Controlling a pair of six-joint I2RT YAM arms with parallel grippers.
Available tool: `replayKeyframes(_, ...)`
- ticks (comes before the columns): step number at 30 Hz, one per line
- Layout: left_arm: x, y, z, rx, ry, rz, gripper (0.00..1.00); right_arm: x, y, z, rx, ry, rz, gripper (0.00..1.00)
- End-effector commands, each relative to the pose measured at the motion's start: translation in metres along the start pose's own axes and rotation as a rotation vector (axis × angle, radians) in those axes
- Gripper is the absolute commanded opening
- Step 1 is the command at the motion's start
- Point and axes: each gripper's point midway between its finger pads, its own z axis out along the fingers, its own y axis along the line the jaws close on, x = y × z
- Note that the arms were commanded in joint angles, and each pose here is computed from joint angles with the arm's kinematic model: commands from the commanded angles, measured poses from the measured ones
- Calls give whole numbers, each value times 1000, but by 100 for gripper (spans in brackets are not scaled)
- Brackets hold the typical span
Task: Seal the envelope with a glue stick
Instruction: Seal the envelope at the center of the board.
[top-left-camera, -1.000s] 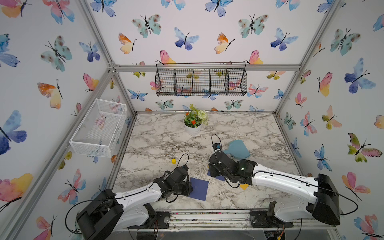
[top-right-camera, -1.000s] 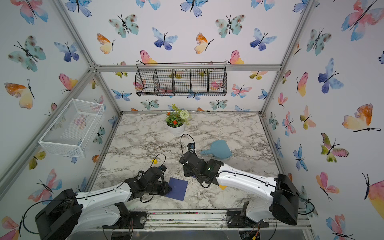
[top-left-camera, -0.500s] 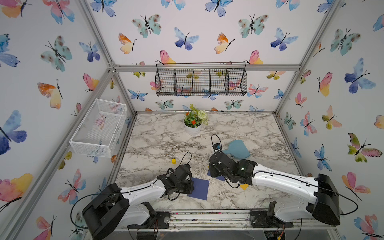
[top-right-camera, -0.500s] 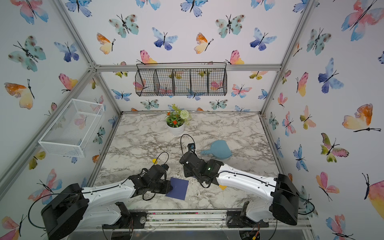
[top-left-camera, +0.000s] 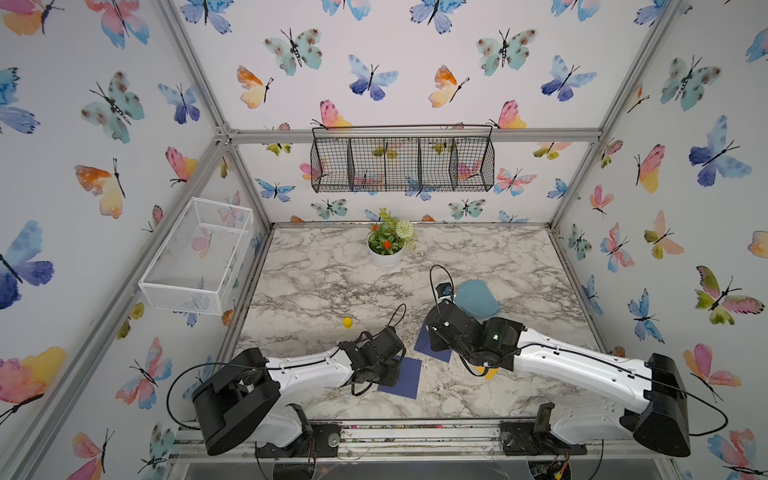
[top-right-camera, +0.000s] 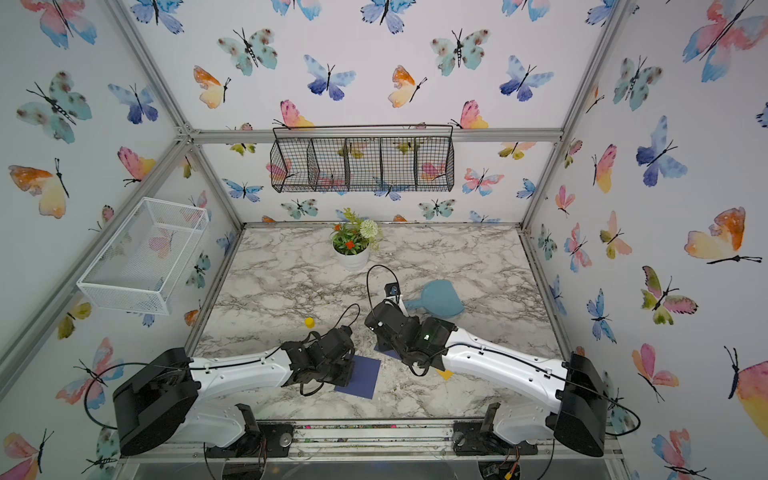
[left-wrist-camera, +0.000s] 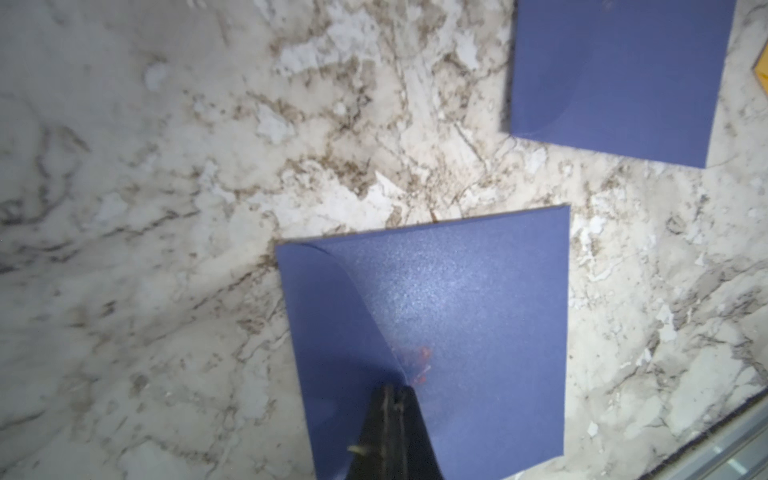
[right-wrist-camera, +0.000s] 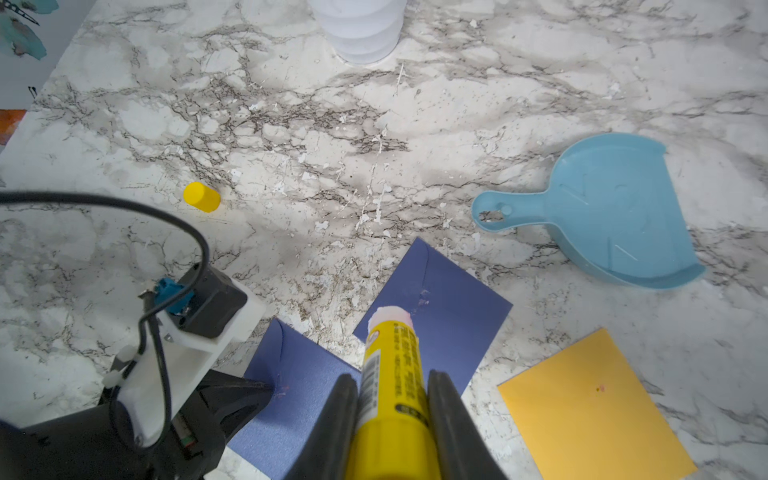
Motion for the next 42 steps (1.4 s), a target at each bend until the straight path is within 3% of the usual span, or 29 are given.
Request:
replayKeyframes(1, 66, 61, 19, -262, 225, 34, 0, -11, -13, -11, 45, -37, -7, 3)
replayKeyframes(10, 75, 62, 23, -311, 271, 74, 0, -11, -19, -12, 53, -41, -6, 3)
replayKeyframes(19, 16, 18, -13, -105, 69, 44, 0, -19, -21, -16, 57, -59, 4, 3)
replayKeyframes(25, -6, 15, -33, -48, -2, 19, 0, -20, -19, -15, 51, -56, 7, 3)
replayKeyframes(42, -6, 27, -10, -102, 38, 50, 0, -23, -16, -14, 51, -51, 1, 3)
